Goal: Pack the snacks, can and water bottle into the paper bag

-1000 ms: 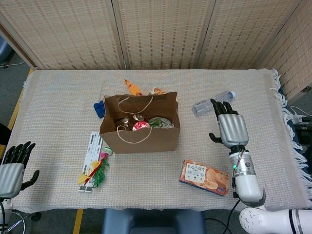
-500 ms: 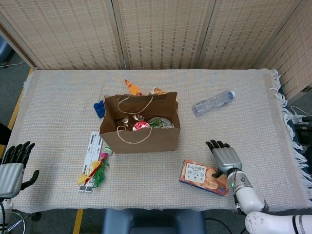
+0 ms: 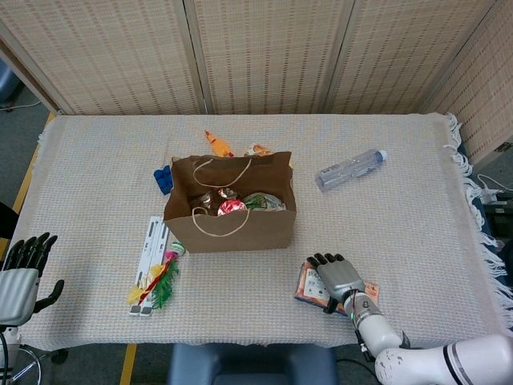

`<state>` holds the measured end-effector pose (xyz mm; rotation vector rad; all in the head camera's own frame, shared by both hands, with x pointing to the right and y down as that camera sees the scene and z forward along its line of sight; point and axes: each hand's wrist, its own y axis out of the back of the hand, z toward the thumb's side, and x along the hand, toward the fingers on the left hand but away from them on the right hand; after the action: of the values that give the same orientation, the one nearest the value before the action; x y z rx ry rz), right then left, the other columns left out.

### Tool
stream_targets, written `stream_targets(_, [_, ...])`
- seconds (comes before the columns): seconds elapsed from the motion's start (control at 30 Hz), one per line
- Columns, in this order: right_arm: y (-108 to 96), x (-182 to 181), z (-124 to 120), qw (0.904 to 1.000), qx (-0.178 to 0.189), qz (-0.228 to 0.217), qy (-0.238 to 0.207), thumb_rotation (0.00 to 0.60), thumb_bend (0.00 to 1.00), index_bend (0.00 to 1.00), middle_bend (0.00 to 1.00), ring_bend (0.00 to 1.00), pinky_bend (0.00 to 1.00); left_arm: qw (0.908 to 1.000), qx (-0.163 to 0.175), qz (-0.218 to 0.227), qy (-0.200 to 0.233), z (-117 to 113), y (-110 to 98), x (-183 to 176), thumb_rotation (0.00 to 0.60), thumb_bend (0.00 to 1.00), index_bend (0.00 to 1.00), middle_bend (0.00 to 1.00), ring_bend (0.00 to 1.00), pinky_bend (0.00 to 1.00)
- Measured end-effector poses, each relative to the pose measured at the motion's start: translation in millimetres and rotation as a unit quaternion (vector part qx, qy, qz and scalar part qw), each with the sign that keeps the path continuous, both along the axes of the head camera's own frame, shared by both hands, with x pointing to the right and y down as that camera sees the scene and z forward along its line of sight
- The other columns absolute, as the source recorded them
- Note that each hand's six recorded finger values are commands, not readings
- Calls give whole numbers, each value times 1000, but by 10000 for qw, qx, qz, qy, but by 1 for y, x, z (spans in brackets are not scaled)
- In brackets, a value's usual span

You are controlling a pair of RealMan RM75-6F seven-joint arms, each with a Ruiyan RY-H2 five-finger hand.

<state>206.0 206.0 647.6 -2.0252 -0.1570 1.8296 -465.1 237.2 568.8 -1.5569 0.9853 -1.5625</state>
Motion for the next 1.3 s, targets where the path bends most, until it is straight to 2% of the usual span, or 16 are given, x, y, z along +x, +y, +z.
stream_targets(0.33, [7, -1, 12, 9991, 144, -270, 299, 600, 0, 0, 0, 0, 67, 10000, -15, 4, 16, 0, 0, 0, 600, 369, 0, 0, 0, 0])
stream_targets(0.4, [10, -1, 15, 9987, 177, -317, 359, 600, 0, 0, 0, 0, 96, 10000, -17, 8, 19, 0, 0, 0, 600, 370, 0, 0, 0, 0])
stream_targets(0.47, [11, -1, 17, 9983, 236, -355, 389, 600, 11, 0, 0, 0, 167, 10000, -17, 9, 19, 0, 0, 0, 600, 370, 0, 0, 0, 0])
stream_targets(0.57, [12, -3, 19, 9980, 338, -398, 370, 600, 118, 0, 25, 46, 355, 10000, -16, 9, 20, 0, 0, 0, 600, 370, 0, 0, 0, 0])
stream_targets(0.6, [13, -4, 20, 9978, 383, -409, 349, 600, 175, 3, 66, 105, 439, 10000, -16, 9, 20, 0, 0, 0, 600, 370, 0, 0, 0, 0])
stream_targets(0.67, [13, -5, 20, 9975, 460, -428, 309, 600, 283, 77, 201, 264, 593, 10000, -15, 9, 21, 0, 0, 0, 600, 369, 0, 0, 0, 0])
stream_targets(0.77, [12, -5, 20, 9968, 620, -440, 236, 600, 387, 214, 342, 429, 711, 10000, -16, 8, 23, 0, 0, 0, 600, 369, 0, 0, 0, 0])
stream_targets(0.87, [11, -4, 19, 9964, 749, -350, 165, 600, 405, 258, 382, 478, 727, 10000, -17, 7, 24, 0, 0, 0, 600, 370, 0, 0, 0, 0])
stream_targets(1.07, [0, 0, 4, 9956, 929, 52, -103, 600, 405, 271, 386, 478, 727, 10000, -18, 7, 25, 0, 0, 0, 600, 369, 0, 0, 0, 0])
stream_targets(1.17, [-12, 4, -12, 9933, 1077, 303, -292, 600, 405, 275, 386, 478, 727, 10000, -16, 8, 23, 0, 0, 0, 600, 369, 0, 0, 0, 0])
stream_targets(1.3, [-36, 9, -44, 9843, 1414, 788, -702, 600, 405, 293, 392, 478, 728, 10000, -17, 7, 20, 0, 0, 0, 600, 370, 0, 0, 0, 0])
